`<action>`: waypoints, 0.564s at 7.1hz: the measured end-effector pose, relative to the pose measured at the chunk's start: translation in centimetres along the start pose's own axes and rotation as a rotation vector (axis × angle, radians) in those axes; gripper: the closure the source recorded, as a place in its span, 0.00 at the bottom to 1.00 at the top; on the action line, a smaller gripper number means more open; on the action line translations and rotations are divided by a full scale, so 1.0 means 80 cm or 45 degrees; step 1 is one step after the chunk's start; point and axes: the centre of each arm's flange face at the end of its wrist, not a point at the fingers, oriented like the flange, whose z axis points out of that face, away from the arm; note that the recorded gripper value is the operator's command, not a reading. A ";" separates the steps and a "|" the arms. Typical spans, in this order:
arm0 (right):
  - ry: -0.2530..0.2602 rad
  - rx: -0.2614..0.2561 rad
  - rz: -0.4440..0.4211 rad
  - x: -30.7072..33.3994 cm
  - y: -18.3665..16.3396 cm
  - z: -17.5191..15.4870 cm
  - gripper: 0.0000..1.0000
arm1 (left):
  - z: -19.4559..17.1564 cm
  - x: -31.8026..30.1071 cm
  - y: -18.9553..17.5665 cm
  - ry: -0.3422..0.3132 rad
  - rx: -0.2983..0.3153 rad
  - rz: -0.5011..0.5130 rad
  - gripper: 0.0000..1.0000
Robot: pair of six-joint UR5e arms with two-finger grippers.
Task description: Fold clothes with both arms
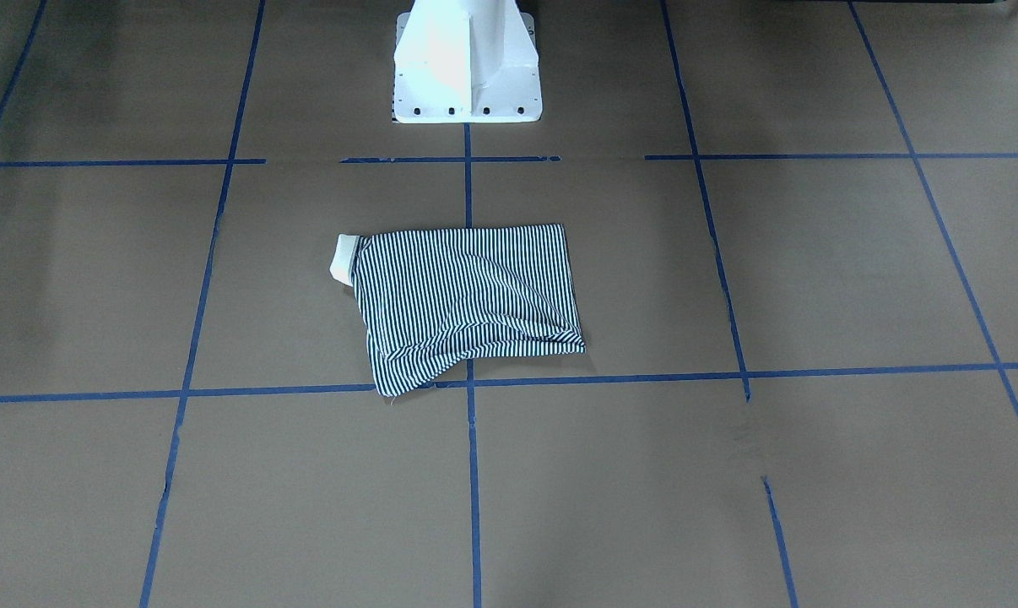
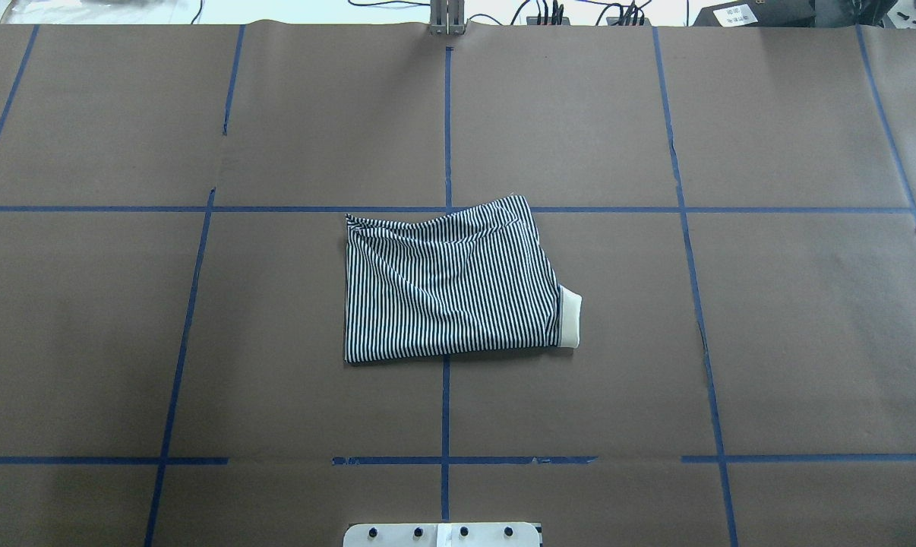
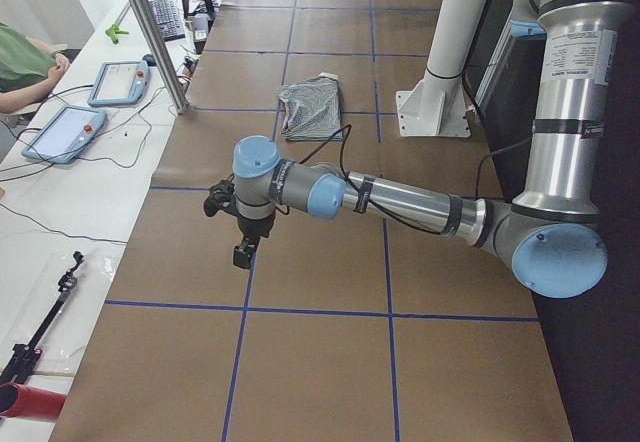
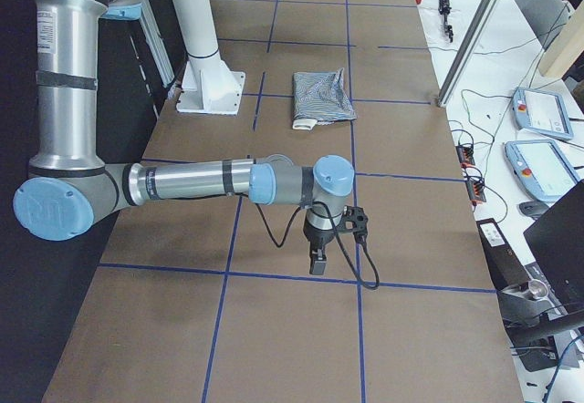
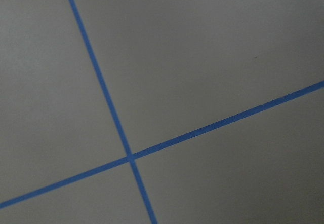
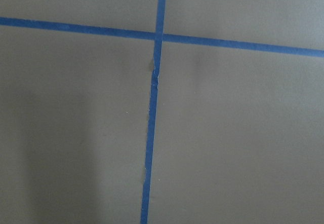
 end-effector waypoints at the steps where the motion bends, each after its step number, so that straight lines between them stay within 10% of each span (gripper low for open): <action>1: -0.040 0.029 0.007 0.020 0.034 0.012 0.00 | 0.012 -0.018 0.033 0.080 -0.026 -0.029 0.00; 4: -0.104 0.078 0.031 0.045 0.079 0.025 0.00 | 0.028 -0.052 0.105 0.195 -0.070 -0.071 0.00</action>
